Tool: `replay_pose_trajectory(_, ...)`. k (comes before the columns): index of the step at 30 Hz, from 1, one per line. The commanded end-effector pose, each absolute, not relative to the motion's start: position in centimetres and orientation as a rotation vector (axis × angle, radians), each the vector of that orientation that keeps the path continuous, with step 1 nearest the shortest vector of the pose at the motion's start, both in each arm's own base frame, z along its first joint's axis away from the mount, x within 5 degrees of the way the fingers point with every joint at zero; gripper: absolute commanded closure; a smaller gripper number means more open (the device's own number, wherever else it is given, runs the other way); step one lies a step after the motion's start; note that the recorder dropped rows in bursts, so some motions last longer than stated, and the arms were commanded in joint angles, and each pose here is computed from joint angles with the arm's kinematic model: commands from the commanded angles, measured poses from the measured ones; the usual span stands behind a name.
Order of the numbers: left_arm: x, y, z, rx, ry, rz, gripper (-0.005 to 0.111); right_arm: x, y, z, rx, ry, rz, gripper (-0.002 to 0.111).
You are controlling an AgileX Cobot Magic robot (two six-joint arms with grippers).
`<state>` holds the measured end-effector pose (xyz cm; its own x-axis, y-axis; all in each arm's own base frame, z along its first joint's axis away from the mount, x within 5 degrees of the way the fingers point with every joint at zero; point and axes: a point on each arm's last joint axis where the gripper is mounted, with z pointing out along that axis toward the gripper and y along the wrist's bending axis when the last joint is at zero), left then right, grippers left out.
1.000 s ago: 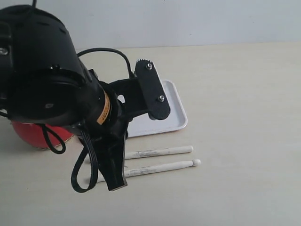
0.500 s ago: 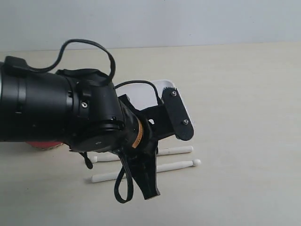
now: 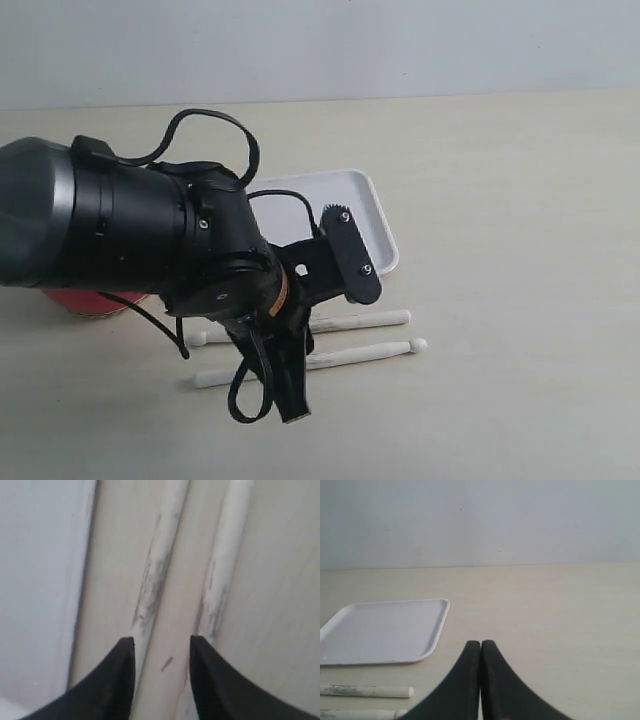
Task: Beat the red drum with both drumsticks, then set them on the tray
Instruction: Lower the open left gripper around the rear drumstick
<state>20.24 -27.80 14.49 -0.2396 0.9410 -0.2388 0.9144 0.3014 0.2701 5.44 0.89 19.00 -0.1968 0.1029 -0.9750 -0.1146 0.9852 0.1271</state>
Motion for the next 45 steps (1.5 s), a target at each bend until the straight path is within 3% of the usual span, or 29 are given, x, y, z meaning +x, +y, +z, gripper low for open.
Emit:
replay_pose_trajectory(1,19.7,-26.6,14.1,1.730,2.343,0.185,0.069,5.4,0.8,18.9,-0.004,1.753,0.190,0.108)
replay_pose_trajectory(6,19.3,-26.8,14.0,1.734,2.369,0.120,0.059,5.4,0.8,18.9,-0.004,1.753,0.190,0.108)
replay_pose_trajectory(17,19.4,-28.1,14.2,1.722,2.268,-0.022,0.059,5.4,0.8,18.9,-0.004,1.753,0.190,0.108)
replay_pose_trajectory(45,19.7,-28.5,11.5,1.766,2.260,-0.001,0.059,5.4,0.8,18.9,-0.004,1.753,0.190,0.108)
